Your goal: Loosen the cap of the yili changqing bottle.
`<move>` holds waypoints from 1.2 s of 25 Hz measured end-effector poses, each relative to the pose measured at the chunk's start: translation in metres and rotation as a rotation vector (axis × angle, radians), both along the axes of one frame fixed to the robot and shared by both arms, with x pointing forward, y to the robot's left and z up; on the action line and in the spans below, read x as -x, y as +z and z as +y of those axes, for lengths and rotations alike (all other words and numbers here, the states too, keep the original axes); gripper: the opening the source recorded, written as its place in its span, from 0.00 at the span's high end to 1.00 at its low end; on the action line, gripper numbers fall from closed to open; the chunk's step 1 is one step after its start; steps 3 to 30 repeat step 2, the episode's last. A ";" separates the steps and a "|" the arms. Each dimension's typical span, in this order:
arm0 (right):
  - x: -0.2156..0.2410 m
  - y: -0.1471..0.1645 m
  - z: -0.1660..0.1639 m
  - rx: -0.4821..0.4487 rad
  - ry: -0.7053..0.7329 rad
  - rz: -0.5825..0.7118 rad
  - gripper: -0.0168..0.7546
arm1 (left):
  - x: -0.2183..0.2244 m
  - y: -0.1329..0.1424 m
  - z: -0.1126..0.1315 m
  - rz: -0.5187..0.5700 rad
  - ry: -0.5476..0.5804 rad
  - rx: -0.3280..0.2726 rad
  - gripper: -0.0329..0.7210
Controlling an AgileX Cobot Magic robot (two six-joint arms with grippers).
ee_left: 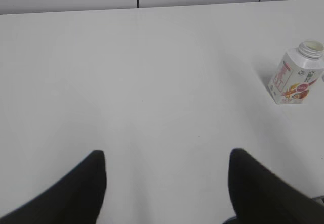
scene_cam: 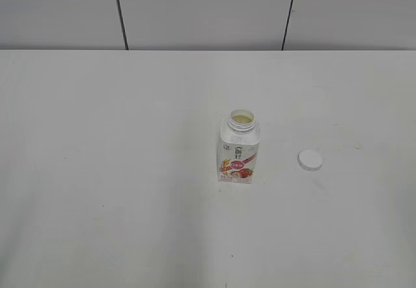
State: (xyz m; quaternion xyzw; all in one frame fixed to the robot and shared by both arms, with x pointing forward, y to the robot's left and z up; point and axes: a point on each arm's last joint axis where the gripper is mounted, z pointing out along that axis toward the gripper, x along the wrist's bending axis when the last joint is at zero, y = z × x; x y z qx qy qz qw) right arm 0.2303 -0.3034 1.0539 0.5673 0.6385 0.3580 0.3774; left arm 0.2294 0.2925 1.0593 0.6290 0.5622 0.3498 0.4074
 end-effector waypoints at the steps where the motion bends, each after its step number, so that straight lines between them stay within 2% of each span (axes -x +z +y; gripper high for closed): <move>1: 0.000 0.000 0.000 0.000 0.000 0.000 0.22 | 0.000 0.000 0.000 0.000 0.000 0.000 0.34; 30: 0.000 0.000 0.000 0.000 0.000 0.000 0.22 | 0.000 0.000 0.000 0.000 0.000 0.000 0.34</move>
